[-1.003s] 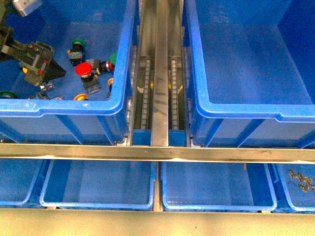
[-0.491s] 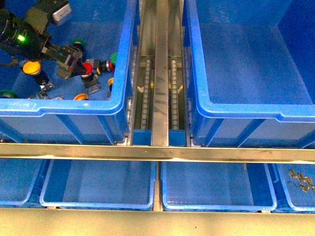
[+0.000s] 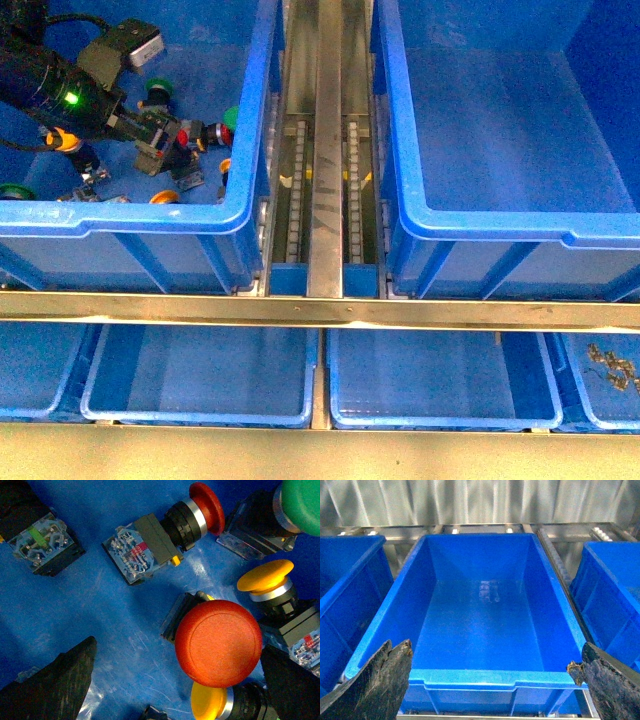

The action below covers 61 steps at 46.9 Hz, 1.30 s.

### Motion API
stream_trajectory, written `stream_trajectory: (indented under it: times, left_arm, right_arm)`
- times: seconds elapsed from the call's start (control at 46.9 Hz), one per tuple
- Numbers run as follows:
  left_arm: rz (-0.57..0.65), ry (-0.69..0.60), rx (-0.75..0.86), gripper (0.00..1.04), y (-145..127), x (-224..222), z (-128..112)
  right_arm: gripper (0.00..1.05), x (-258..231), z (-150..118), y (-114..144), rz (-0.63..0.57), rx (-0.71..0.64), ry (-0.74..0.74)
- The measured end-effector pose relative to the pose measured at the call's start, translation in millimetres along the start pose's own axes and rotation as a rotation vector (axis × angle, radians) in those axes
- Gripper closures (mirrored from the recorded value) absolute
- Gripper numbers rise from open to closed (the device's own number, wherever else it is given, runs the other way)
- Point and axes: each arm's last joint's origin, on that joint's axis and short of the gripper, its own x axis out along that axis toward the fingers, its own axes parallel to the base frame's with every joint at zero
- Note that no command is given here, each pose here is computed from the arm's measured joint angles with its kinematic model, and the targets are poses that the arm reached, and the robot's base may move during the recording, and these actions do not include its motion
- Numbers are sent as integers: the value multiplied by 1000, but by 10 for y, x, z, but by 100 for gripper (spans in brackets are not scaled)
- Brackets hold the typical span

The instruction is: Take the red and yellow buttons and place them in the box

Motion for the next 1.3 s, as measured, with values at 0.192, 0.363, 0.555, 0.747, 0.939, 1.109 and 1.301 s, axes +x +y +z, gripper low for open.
stream_trajectory:
  times: [0.192,0.363,0.555,0.747,0.939,1.109,1.301]
  left_arm:
    - [-14,-4,-31,8,-6,67,78]
    - [-34,-10,-44,8,-86,139,130]
    - [-41,-3,-55,27,-113,176,110]
    - [-40,-3,-64,49,-108,175,108]
    - [-30,-14,-75,59,-69,165,91]
    - [-39,-36,-158,60,5,93,64]
    - [-26,-118,-303,70,171,-218,108]
  right_arm:
    - [6,0,0,0,0,0,0]
    - [6,0,0,0,0,0,0]
    - [6,0,0,0,0,0,0]
    - [6,0,0,0,0,0,0]
    - [6,0,0,0,0,0,0]
    - [6,0,0,0,0,0,0]
    - [6,0,0,0,0,0,0]
